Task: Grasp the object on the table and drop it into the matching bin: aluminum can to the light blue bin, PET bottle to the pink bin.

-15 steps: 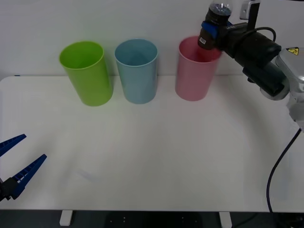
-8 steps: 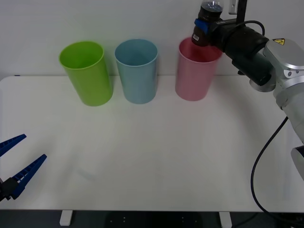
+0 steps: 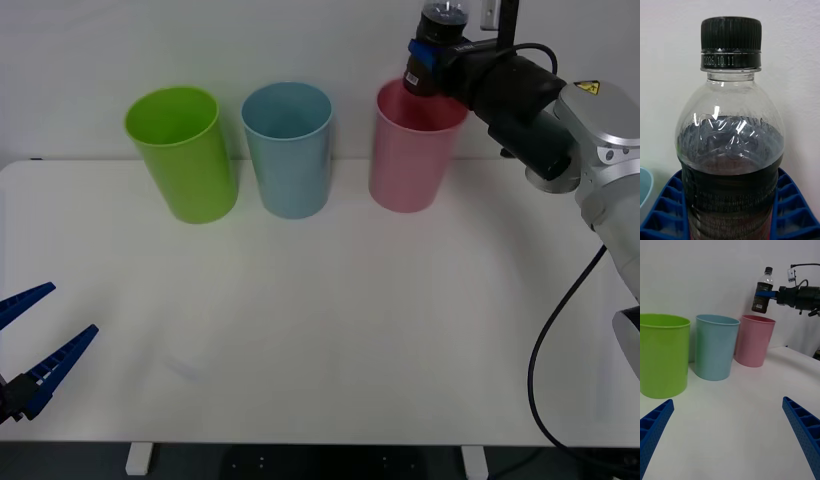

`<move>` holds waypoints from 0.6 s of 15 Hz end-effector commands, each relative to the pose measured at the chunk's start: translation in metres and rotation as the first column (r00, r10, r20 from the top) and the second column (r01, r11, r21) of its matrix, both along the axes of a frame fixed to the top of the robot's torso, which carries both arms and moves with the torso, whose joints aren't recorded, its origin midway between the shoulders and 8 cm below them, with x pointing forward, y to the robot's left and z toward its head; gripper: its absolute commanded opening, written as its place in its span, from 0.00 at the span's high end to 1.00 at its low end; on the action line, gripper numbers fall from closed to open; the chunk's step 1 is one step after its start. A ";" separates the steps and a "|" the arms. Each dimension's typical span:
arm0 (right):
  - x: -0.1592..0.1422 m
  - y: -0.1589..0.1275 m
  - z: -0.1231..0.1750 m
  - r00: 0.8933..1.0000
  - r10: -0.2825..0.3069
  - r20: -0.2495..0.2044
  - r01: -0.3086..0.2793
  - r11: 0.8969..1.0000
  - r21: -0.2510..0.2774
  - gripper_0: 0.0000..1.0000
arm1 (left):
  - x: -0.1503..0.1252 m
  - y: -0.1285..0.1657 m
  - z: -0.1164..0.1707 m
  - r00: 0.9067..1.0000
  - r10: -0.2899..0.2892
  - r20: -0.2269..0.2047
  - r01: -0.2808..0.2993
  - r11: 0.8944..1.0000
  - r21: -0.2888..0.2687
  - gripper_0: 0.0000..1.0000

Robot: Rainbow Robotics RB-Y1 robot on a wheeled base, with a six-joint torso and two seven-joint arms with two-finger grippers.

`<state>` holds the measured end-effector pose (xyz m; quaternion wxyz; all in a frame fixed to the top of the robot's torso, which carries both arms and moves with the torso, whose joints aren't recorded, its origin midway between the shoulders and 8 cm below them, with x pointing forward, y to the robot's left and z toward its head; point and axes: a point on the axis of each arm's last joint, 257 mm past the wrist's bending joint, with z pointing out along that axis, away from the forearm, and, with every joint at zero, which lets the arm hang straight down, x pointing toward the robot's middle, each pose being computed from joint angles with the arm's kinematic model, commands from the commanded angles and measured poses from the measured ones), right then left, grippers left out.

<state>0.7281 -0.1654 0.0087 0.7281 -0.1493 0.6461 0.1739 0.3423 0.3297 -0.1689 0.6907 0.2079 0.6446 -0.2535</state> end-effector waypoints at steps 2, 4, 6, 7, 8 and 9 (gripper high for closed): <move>0.000 0.002 0.003 1.000 0.005 0.008 -0.005 1.000 -0.010 0.00 | 0.000 0.000 0.000 1.000 0.000 0.000 0.000 1.000 0.000 0.00; -0.001 0.002 0.002 1.000 0.006 0.009 -0.006 1.000 -0.011 0.00 | 0.000 0.000 0.000 1.000 0.000 0.000 0.000 1.000 0.000 0.00; -0.001 0.002 0.001 1.000 0.007 0.008 -0.007 1.000 -0.013 0.00 | 0.000 0.000 0.000 1.000 0.000 0.000 0.000 1.000 0.000 0.00; -0.002 0.004 0.001 1.000 0.015 0.007 -0.015 1.000 -0.014 0.00 | 0.000 0.000 0.000 1.000 0.000 0.000 0.000 1.000 0.000 0.00; -0.002 0.006 0.001 1.000 0.020 0.008 -0.020 1.000 -0.018 0.00 | 0.000 0.000 0.000 1.000 0.000 0.000 0.000 1.000 0.000 0.00; -0.004 0.008 0.002 0.999 0.033 0.010 -0.032 0.999 -0.015 0.00 | 0.000 0.000 0.000 1.000 0.000 0.000 0.000 1.000 0.000 0.00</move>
